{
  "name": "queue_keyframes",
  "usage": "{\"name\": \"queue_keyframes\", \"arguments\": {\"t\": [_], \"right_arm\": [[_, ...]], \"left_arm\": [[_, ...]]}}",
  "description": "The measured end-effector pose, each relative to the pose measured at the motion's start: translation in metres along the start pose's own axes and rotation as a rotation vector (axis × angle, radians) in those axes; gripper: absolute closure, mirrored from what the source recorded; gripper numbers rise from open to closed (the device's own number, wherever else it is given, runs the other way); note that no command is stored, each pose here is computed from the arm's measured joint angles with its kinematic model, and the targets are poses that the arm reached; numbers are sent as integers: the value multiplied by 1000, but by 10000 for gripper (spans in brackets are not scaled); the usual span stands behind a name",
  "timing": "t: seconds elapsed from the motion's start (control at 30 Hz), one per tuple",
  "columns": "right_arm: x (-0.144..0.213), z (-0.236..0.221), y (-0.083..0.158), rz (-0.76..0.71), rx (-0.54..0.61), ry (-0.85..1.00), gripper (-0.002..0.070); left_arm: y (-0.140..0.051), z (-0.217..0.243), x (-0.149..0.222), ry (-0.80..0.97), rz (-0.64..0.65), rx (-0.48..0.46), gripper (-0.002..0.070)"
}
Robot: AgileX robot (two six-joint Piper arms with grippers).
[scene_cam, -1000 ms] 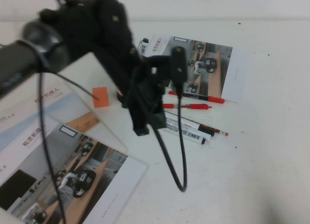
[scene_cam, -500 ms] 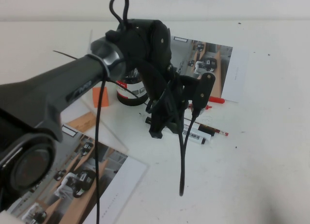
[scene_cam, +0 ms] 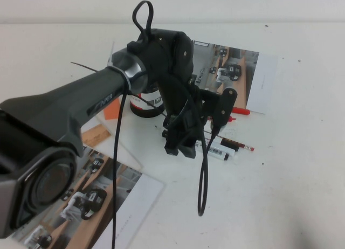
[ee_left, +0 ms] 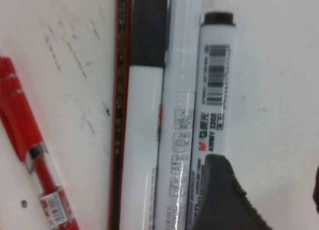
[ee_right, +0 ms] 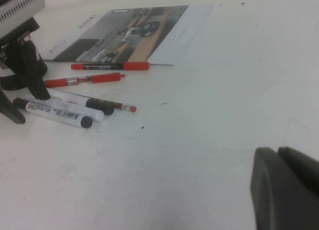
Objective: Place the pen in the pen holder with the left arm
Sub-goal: Pick up the pen on the table
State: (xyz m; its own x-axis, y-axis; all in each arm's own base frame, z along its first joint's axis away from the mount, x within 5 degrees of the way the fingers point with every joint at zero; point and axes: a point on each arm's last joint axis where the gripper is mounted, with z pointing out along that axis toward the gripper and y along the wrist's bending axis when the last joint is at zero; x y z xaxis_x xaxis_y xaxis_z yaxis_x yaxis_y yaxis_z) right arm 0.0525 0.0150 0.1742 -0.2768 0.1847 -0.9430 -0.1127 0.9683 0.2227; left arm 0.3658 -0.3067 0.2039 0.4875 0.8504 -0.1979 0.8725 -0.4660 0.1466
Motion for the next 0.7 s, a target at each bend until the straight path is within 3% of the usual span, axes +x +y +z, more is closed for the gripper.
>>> {"name": "queue_keyframes", "arguments": {"t": [0.3, 0.7], "right_arm": [[0, 0, 0, 0, 0, 0, 696], [0, 0, 0, 0, 0, 0, 696]], "left_arm": [[2, 14, 4, 14, -3, 13, 324], [2, 22, 7, 29, -4, 22, 368]]}}
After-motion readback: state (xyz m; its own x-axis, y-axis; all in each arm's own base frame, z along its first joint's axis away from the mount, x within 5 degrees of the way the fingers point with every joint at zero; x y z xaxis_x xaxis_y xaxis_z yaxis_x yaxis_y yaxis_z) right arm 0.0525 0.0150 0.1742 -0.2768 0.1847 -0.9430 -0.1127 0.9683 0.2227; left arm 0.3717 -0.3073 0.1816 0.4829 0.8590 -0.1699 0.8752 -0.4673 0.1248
